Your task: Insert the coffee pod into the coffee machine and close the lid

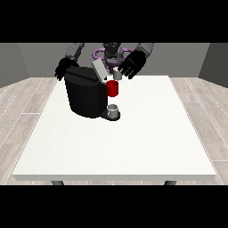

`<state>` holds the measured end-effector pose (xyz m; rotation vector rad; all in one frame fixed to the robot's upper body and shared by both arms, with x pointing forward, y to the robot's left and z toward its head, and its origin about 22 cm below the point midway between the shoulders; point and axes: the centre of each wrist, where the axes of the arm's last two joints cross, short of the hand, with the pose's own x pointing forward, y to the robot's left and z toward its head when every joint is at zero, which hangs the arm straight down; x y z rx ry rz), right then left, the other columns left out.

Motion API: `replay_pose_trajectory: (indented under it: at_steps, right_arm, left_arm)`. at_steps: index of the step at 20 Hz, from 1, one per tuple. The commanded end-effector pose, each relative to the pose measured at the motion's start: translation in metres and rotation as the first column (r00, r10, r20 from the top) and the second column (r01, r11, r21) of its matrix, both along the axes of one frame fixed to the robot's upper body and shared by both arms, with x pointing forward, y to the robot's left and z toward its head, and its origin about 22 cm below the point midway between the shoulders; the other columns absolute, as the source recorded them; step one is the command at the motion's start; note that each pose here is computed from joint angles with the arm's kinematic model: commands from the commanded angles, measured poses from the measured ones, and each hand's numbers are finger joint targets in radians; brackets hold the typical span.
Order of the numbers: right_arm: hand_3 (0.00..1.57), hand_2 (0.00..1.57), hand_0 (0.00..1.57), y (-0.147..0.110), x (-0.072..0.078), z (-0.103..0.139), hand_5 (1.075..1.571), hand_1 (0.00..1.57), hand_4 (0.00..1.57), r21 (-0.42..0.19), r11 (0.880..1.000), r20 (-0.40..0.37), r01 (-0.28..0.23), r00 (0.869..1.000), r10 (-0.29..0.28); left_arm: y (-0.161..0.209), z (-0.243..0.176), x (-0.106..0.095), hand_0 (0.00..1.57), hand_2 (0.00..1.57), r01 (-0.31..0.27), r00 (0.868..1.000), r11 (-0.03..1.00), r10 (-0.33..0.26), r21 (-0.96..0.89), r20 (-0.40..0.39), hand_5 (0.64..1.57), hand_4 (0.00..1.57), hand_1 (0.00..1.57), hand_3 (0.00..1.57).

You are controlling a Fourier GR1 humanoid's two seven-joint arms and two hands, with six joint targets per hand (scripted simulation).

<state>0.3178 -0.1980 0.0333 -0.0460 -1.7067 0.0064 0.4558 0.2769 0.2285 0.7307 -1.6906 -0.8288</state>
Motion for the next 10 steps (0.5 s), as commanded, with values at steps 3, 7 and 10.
replay_pose_trajectory:
  at_steps: [3, 7, 10]
  right_arm:
    - [0.00, 0.00, 0.00, -0.015, 0.010, 0.014, 1.571, 0.00, 0.48, -0.009, 0.999, 0.038, 0.053, 0.998, -0.053]
    - [0.00, 0.00, 0.00, -0.015, 0.012, 0.017, 1.571, 0.00, 0.48, 0.013, 0.999, 0.018, 0.051, 0.999, -0.051]
    - [0.00, 0.00, 0.00, -0.007, 0.002, 0.007, 1.571, 0.00, 0.51, 0.012, 1.000, 0.003, 0.028, 1.000, -0.028]
  left_arm:
    - [-0.023, -0.007, 0.003, 1.31, 1.33, 0.040, 0.999, 0.999, -0.040, 0.004, 0.004, 1.571, 0.49, 1.31, 1.24]
    - [-0.022, 0.008, 0.005, 1.30, 1.33, 0.027, 0.999, 1.000, -0.026, 0.012, -0.021, 1.571, 0.50, 1.30, 1.23]
    - [-0.019, 0.004, 0.005, 1.27, 1.30, 0.027, 1.000, 0.999, -0.026, 0.019, -0.005, 1.571, 0.51, 1.27, 1.22]
